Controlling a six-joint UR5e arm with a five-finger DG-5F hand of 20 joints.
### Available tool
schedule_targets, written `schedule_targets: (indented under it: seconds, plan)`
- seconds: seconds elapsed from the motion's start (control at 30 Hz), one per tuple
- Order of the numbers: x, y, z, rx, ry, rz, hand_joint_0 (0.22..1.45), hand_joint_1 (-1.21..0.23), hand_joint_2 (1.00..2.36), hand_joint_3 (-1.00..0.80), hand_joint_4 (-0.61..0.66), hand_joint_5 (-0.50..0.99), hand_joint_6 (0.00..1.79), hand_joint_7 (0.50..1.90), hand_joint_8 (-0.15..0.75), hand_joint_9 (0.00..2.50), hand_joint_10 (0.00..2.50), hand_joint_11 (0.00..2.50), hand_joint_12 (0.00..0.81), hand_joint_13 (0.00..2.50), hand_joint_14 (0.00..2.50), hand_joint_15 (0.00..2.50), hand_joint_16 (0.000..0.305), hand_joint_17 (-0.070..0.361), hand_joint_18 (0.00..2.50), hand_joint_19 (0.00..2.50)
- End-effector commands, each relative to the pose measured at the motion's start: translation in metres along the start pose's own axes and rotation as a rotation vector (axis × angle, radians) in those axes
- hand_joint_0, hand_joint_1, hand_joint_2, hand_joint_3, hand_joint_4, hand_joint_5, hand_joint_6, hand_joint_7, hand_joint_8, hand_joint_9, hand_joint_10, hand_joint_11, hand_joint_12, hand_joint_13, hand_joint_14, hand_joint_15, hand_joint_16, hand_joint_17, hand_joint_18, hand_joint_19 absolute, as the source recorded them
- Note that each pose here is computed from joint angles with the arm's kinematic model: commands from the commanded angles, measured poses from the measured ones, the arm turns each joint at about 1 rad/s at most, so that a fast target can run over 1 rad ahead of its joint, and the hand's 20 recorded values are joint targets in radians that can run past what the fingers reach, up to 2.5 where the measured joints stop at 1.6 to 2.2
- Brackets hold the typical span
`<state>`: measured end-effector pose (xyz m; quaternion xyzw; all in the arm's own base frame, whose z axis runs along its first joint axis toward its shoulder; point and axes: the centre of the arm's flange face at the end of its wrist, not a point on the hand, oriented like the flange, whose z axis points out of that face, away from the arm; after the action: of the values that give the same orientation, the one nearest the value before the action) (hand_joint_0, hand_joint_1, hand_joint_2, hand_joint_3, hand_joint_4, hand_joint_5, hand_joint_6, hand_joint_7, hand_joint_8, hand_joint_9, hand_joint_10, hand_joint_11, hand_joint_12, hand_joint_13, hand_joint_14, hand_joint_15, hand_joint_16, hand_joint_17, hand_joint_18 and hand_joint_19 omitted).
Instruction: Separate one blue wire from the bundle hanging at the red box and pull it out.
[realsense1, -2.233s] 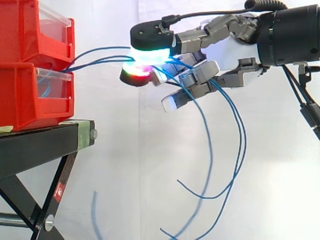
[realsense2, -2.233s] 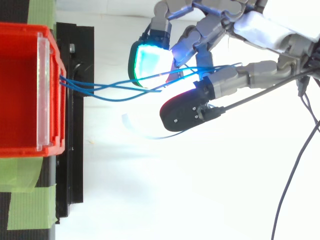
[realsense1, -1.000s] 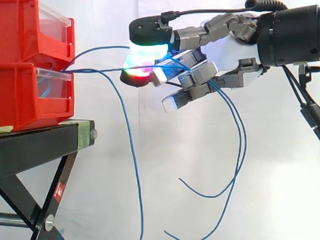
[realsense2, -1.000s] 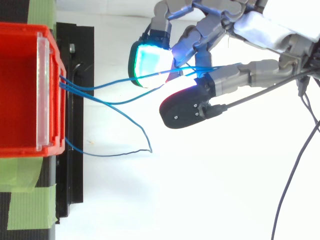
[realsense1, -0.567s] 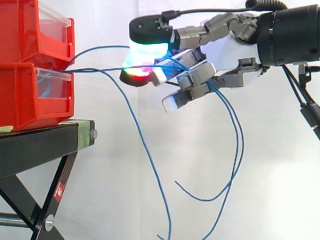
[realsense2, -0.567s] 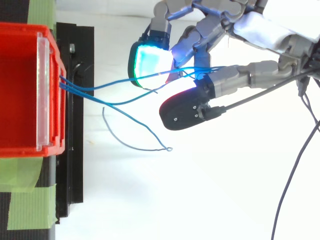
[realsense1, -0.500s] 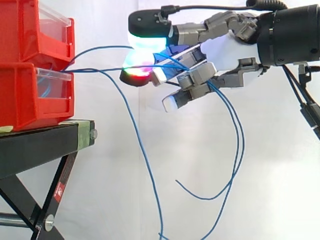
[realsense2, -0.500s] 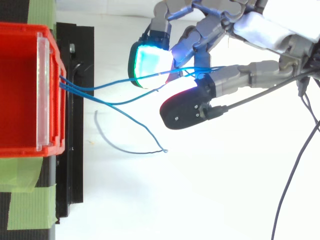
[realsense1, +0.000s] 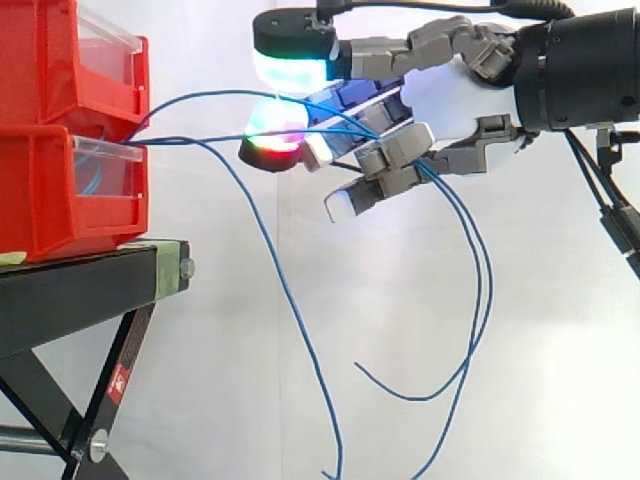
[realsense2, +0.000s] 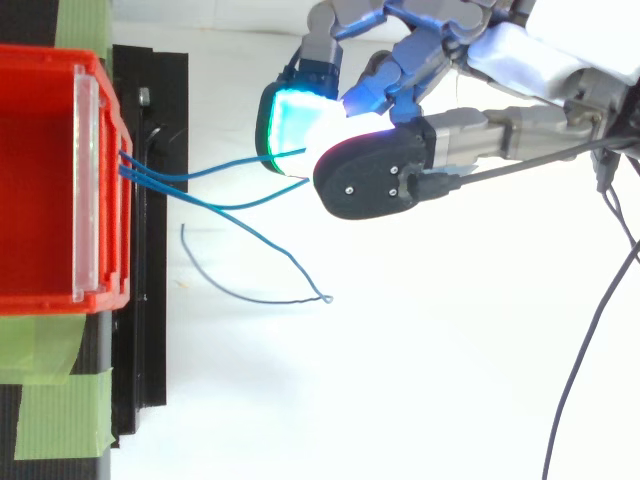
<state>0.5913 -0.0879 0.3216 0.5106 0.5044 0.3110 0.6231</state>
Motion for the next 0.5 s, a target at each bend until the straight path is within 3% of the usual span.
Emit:
schedule_targets:
  seconds: [0.0,0.47]
  plan:
    - [0.0005,0.0009,-0.0004,-0.001,0.001,0.001,0.65,-0.72,1.01,-0.35,0.19,-0.22,0.84,1.09,0.367,0.99,0.02,1.12,0.321,1.26,0.79,1.41,0.05,0.112,0.74,0.87]
    - [0.0,-0.001,-0.0003,0.003,-0.001,-0.001,0.64,-0.75,1.03,-0.2,0.09,-0.2,0.85,1.14,0.363,1.03,0.02,1.14,0.324,1.27,0.74,1.45,0.049,0.109,0.75,0.87]
